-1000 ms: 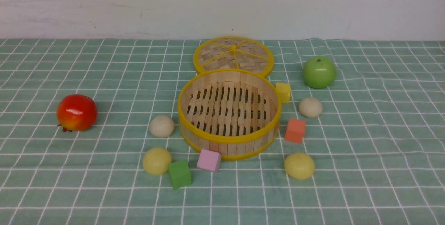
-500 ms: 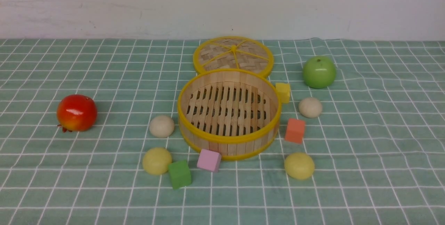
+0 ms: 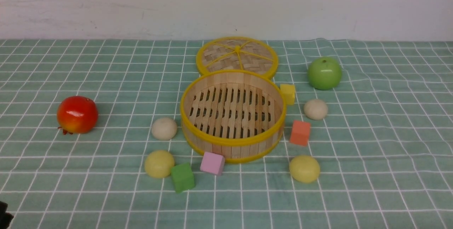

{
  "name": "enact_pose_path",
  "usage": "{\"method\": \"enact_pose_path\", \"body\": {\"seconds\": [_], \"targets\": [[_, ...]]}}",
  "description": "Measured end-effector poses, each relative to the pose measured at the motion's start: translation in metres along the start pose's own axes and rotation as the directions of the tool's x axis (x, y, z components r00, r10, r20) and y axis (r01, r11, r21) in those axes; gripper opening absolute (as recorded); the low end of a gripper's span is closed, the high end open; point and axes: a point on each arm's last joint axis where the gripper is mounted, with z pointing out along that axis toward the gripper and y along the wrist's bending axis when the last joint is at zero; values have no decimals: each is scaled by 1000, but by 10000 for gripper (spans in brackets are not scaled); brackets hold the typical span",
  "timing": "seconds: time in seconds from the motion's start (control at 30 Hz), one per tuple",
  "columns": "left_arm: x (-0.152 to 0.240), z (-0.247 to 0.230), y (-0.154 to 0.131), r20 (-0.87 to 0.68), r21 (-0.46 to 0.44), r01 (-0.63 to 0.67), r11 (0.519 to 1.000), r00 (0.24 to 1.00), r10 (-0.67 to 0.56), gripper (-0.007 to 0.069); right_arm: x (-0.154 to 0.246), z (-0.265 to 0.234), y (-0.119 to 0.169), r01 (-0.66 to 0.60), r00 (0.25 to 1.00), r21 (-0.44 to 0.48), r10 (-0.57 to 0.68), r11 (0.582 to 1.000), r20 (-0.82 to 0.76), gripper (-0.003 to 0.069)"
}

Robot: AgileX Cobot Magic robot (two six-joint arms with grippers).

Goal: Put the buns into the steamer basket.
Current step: Use the left arm to grab a steamed stuffed bun

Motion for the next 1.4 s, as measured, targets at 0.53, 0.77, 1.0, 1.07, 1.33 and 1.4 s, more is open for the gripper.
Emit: {"method": "enact_pose_path", "body": {"seconds": [0.53, 0.77, 1.0, 1.07, 1.33, 1.4], "targets": [[-15, 61, -98, -751, 16, -655, 756, 491, 441, -14, 0, 0, 0, 0, 1000, -1, 0, 1000, 0, 240], [-5, 127, -95, -860, 38, -688, 724, 346, 374, -14, 0, 0, 0, 1, 1000, -1, -1, 1000, 0, 240], [43, 170, -113, -892, 217, -747, 629, 110, 439, -14, 0, 0, 0, 1, 1000, -1, -1, 1000, 0, 240], [54, 192, -111, -901, 216, -779, 589, 74, 429, -14, 0, 0, 0, 1, 1000, -1, -1, 1000, 0, 240], [83, 256, -78, -940, 163, -843, 513, 25, 340, 10, 0, 0, 0, 1, 1000, -1, -1, 1000, 0, 240], [90, 266, -69, -946, 160, -849, 504, 15, 325, 51, 0, 0, 0, 1, 1000, -1, -1, 1000, 0, 240]]}}
